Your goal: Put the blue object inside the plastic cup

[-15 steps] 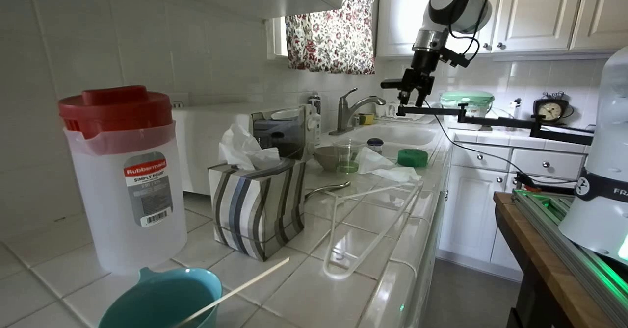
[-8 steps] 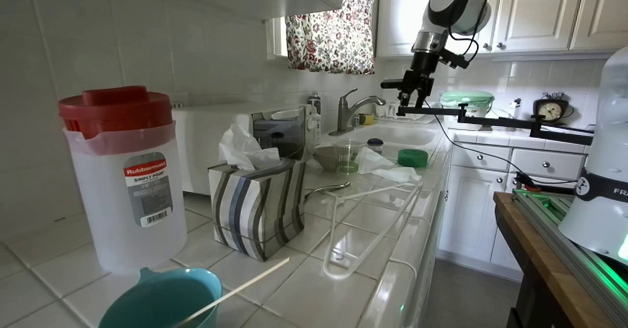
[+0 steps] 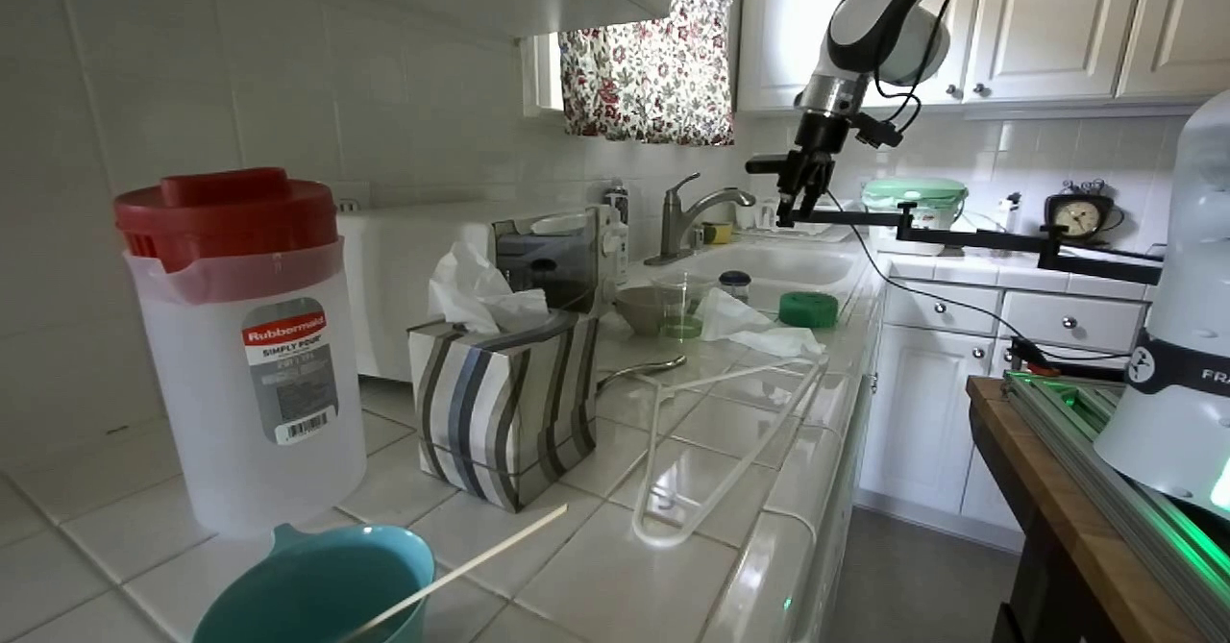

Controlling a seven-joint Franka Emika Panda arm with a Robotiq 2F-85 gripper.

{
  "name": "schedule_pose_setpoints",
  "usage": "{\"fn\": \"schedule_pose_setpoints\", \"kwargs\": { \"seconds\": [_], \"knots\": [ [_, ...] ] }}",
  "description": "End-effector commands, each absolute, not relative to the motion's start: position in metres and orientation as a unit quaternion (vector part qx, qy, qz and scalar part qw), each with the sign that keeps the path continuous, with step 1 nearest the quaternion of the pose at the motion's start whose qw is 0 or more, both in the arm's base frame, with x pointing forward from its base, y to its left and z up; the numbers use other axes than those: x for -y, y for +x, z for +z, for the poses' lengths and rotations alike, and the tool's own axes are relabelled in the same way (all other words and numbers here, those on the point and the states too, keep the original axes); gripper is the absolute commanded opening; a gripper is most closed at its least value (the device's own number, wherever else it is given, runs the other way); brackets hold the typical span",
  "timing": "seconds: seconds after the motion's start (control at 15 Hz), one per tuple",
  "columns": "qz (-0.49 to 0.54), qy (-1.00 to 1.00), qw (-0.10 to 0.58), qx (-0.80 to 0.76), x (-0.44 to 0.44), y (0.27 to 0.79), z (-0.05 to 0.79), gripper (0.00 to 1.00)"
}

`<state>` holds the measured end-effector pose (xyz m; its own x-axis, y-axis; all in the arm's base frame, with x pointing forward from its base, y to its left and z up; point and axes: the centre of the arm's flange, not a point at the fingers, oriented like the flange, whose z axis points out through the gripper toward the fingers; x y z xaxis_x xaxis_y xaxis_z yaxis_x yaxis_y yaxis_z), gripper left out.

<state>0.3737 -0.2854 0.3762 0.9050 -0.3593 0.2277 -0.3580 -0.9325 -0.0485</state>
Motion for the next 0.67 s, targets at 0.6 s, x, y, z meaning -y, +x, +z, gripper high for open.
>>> {"fn": "schedule_pose_setpoints", "kwargs": {
  "seconds": [0.6],
  "knots": [
    [-0.169, -0.978, 0.013, -0.123, 0.317, 0.408, 0.349, 1.00]
  ]
}}
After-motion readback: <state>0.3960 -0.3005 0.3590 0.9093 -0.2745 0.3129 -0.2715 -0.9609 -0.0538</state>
